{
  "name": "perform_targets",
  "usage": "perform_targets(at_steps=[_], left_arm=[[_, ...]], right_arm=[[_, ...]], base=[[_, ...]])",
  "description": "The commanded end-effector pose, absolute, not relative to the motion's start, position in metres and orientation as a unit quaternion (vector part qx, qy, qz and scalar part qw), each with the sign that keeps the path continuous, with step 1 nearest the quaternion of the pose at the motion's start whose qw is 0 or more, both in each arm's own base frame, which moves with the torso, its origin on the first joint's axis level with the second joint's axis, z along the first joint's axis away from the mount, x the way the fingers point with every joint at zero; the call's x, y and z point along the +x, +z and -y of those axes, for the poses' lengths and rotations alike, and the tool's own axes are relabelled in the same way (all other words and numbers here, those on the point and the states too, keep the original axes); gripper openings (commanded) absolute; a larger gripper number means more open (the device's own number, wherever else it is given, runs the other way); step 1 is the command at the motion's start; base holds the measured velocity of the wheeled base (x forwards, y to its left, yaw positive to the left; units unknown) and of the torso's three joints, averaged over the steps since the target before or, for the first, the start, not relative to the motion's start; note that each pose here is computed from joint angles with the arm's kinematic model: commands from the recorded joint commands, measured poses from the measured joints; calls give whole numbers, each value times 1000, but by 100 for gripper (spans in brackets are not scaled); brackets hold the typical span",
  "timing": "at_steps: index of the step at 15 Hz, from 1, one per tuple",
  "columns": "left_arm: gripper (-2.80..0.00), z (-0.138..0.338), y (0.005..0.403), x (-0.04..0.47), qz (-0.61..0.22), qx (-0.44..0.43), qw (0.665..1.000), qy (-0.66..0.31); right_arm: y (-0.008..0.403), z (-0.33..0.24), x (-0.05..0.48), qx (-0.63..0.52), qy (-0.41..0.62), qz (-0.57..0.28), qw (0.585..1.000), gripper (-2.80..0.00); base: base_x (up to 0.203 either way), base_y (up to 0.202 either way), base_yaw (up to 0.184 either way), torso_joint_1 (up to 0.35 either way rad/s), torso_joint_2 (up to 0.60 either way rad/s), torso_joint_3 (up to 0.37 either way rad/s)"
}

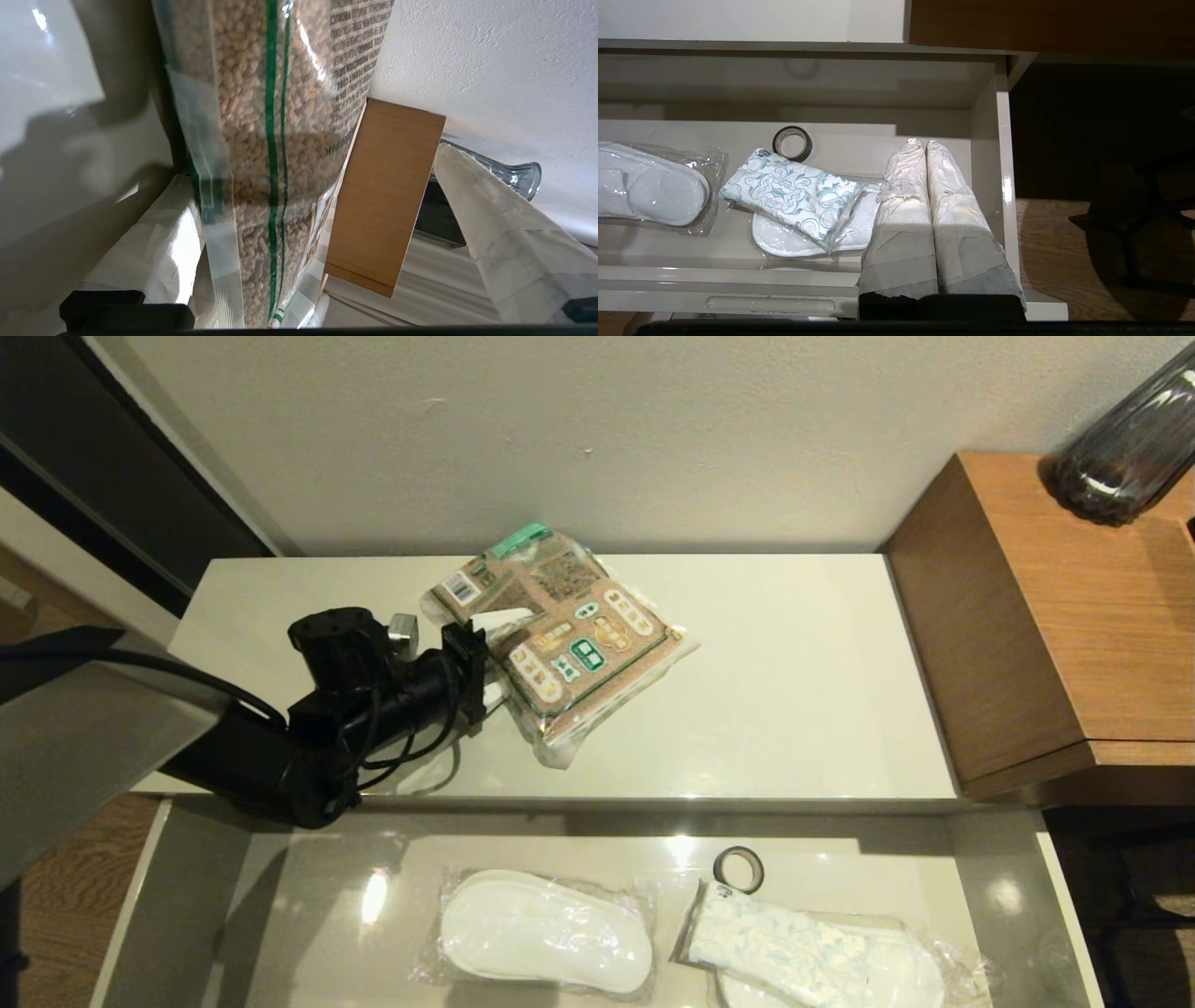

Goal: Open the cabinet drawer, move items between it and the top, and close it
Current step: Pick up the solid drinks on the table

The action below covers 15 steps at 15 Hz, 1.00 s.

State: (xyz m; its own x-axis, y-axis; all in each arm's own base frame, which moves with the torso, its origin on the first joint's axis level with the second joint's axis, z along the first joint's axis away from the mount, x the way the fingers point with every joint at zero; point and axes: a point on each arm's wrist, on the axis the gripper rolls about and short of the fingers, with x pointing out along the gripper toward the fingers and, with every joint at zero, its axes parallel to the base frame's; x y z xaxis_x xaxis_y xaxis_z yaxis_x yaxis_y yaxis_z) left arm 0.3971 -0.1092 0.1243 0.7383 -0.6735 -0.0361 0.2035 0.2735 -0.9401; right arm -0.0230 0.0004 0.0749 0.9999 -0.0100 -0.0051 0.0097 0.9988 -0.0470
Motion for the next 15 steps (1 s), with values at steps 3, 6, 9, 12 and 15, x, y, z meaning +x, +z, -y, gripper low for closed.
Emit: perform_targets(at_steps=[3, 6, 9, 12, 15], left_arm=[[0, 117, 105, 405, -234, -513, 776, -284], [0, 118, 106, 407, -235, -511, 777, -284], [0, 119, 109, 410, -238, -510, 777, -281], [-280, 119, 110, 410, -237, -511, 780, -274], [-280, 118, 111, 405, -240, -506, 781, -275]], right_arm=[[75, 0, -23, -24, -5, -3, 1000, -280], [75, 0, -23, -24, -5, -3, 1000, -280], [75, 0, -23, -24, -5, -3, 1000, -280], [75, 0, -23, -24, -5, -3, 1000, -280], [75, 0, -23, -24, -5, -4, 1000, -280]], base=[[0, 0, 0, 0, 0, 0], [0, 0, 0, 0, 0, 0], [0, 0, 0, 0, 0, 0], [0, 0, 0, 0, 0, 0], [0, 0, 0, 0, 0, 0]])
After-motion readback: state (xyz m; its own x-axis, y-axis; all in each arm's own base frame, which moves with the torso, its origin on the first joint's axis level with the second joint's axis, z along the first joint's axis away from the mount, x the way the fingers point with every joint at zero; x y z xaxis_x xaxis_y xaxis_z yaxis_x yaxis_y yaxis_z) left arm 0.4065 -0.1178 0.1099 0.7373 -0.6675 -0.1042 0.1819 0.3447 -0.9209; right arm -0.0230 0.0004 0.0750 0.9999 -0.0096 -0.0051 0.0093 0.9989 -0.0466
